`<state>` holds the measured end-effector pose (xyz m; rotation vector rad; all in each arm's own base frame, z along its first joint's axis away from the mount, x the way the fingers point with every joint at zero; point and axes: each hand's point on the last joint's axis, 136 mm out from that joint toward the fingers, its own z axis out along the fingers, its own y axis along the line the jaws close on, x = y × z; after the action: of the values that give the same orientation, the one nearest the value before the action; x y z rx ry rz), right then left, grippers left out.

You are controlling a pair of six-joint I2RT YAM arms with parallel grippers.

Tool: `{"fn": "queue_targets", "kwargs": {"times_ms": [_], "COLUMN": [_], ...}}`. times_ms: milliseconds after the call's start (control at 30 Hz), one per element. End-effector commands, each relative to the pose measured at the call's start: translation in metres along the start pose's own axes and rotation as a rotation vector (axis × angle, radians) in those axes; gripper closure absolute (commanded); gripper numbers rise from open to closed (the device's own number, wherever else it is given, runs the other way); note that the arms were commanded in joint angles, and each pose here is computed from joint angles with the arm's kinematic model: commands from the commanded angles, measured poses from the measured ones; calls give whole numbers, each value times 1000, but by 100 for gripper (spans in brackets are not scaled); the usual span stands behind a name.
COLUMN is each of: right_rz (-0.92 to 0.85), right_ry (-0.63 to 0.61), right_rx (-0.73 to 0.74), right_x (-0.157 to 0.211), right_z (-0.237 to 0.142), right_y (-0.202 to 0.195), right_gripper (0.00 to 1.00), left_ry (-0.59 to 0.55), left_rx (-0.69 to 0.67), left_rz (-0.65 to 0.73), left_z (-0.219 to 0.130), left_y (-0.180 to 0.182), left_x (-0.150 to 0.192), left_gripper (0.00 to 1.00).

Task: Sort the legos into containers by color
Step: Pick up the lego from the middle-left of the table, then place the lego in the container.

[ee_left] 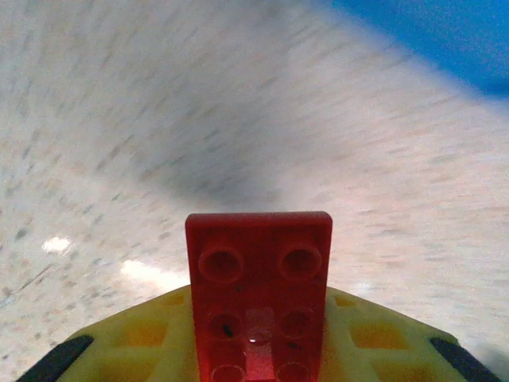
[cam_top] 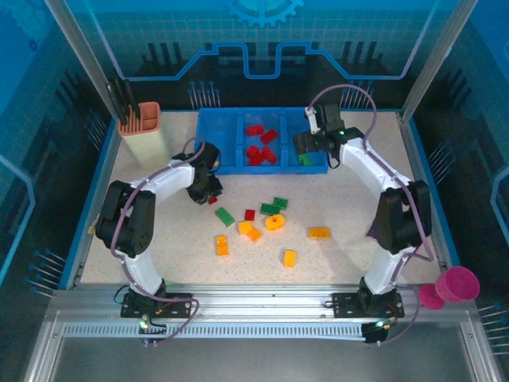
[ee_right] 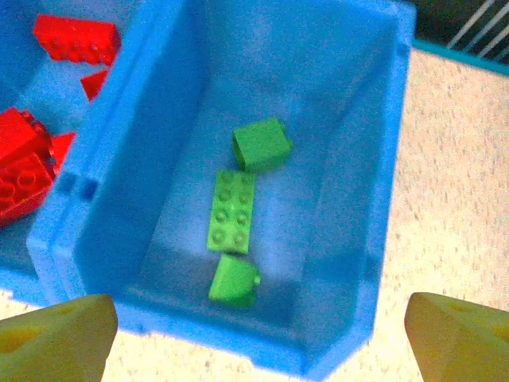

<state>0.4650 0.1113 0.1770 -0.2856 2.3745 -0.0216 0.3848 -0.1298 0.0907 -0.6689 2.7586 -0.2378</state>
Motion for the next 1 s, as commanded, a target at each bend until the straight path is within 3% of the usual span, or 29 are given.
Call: {"fn": "queue_targets", "kwargs": {"times_ms": [0, 200, 400, 733, 967], "right_rz": [87, 144, 151, 170, 149], "right_ry": [6, 37, 68, 86, 78], "right_rx": [-4, -49, -75, -114, -89], "right_x": [18, 51, 76, 91, 90], "right_z": [-18, -41, -60, -78, -87], "right_y": [-5, 0, 3, 8, 3], "right_gripper": [6, 6, 6, 5, 5], "left_ry": [-90, -197, -211, -195, -145], "left_rx": [39, 131, 107, 55, 52], "left_rz": [175, 336, 424, 495, 508], "left_z": [-38, -58, -20, 36, 53], "left_y": [-44, -122, -162, -180, -176], "left_x": [-23, -56, -76, -89, -78], "left_gripper": [74, 74, 73, 67, 48]}}
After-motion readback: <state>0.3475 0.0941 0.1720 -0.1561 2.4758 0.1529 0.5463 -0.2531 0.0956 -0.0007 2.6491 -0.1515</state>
